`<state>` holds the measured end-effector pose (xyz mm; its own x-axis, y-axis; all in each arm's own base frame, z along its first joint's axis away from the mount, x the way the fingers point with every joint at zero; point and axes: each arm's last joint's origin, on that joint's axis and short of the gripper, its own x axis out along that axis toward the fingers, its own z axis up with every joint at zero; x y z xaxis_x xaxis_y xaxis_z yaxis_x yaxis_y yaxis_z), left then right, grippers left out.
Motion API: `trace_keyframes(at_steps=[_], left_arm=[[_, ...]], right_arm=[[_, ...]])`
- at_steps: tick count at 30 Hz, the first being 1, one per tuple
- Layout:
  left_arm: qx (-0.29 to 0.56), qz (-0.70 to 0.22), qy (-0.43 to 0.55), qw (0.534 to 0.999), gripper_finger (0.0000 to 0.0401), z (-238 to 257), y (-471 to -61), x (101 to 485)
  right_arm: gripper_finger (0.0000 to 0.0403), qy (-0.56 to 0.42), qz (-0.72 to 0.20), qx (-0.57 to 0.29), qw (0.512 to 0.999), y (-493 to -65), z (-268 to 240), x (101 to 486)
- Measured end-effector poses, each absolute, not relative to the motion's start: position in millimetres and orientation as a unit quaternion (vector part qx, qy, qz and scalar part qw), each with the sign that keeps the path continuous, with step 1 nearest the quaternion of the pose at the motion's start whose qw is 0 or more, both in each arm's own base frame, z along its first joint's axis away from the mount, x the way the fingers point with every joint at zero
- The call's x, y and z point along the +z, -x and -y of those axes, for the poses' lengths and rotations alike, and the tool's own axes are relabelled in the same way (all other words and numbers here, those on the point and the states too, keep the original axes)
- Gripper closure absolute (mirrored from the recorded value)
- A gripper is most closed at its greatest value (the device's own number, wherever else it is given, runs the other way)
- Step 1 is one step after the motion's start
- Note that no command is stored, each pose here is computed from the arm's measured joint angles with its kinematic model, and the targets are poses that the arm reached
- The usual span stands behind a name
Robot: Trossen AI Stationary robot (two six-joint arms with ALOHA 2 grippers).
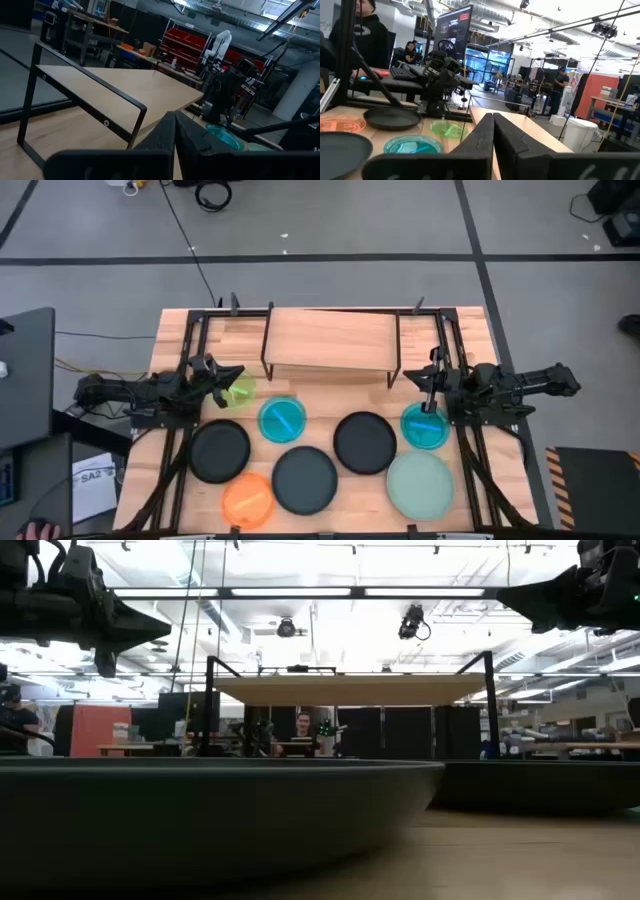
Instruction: Place and stack plates onto a shelf
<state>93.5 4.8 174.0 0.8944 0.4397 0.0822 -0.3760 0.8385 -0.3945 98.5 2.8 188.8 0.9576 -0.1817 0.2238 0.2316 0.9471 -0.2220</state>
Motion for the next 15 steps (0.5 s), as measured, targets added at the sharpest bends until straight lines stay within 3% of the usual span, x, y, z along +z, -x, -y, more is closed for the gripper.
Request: trace_keyframes(at_steps=[15], left_arm=[[0.213,0.087,0.189,0.955,0.039,-4.8,-93.5,174.4]], right_arm=[[0.0389,0.124,0.101,-0.105,0.982,-98.5,-2.8,188.8]])
